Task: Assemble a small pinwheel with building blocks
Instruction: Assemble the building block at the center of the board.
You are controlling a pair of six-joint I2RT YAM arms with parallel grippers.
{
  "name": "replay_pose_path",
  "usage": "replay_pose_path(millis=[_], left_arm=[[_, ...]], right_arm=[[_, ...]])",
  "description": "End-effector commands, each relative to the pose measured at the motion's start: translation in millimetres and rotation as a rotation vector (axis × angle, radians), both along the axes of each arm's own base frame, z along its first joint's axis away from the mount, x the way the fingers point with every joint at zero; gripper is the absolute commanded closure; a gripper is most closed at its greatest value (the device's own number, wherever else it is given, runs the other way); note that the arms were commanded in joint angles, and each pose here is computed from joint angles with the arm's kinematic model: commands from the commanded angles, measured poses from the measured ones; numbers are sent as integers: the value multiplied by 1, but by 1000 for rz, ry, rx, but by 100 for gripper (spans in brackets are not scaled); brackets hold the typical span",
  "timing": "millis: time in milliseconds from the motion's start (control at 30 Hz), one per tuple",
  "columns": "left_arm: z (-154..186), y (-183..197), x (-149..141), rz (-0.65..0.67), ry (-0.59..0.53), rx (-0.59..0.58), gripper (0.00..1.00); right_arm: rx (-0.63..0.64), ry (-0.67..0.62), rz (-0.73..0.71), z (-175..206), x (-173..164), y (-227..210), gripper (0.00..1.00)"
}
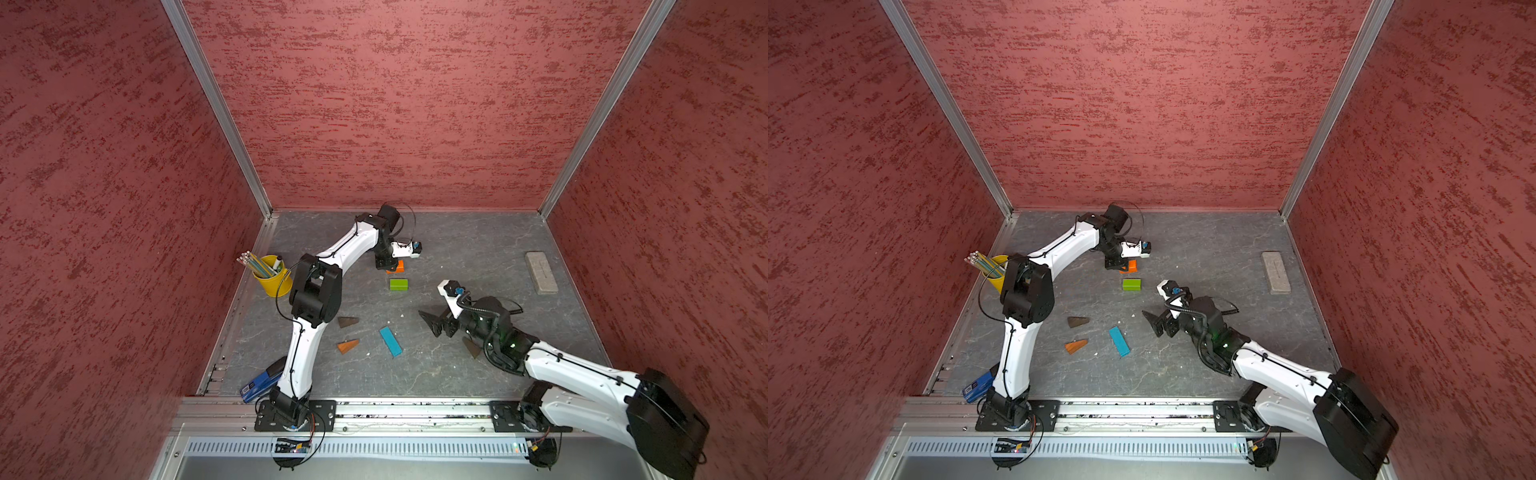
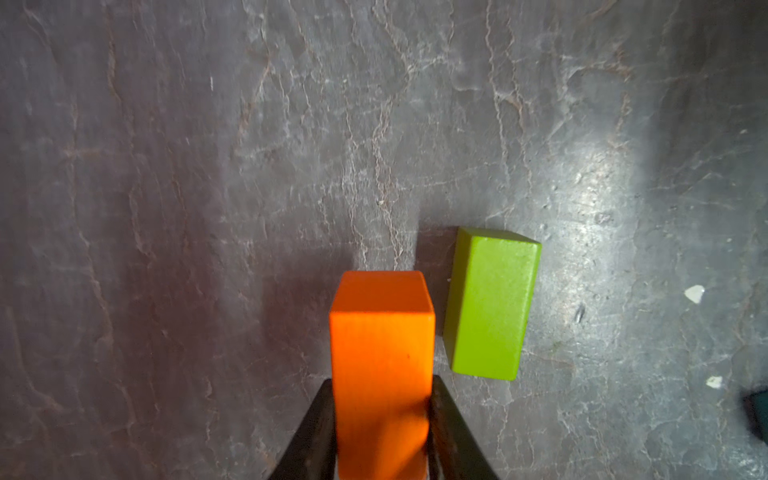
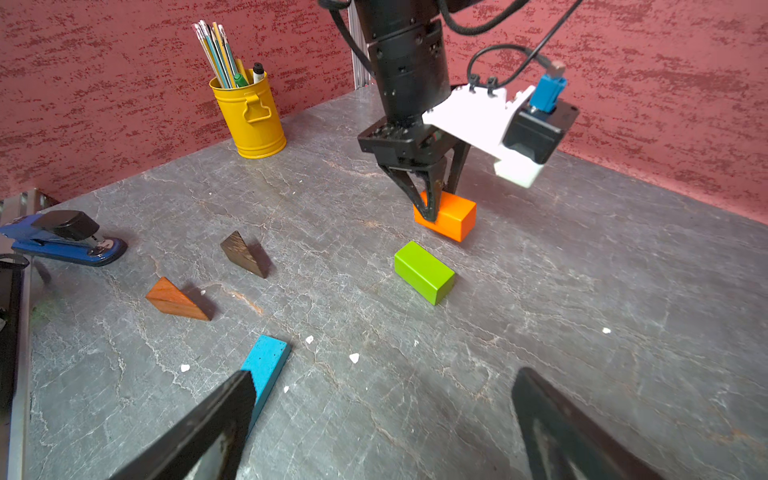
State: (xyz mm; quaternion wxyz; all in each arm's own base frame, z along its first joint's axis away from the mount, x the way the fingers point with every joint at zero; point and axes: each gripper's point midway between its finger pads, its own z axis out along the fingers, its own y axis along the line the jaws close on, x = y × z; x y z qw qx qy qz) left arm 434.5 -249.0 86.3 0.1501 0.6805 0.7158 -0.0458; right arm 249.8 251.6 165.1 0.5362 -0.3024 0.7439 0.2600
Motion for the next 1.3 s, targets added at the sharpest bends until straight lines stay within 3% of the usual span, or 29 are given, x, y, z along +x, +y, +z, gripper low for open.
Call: replay_pose_path(millis=[0, 333, 1267], left_arm=[[-13, 2, -5, -77, 31, 38, 73], [-26, -5, -5, -141, 17, 98, 73], [-44, -19, -15, -126, 76, 119, 71]], right_arm=[[1, 6, -17, -2, -2, -3, 1], [-1, 10, -23, -4, -2, -4, 1], [-3, 17, -21, -7, -5, -6, 1]])
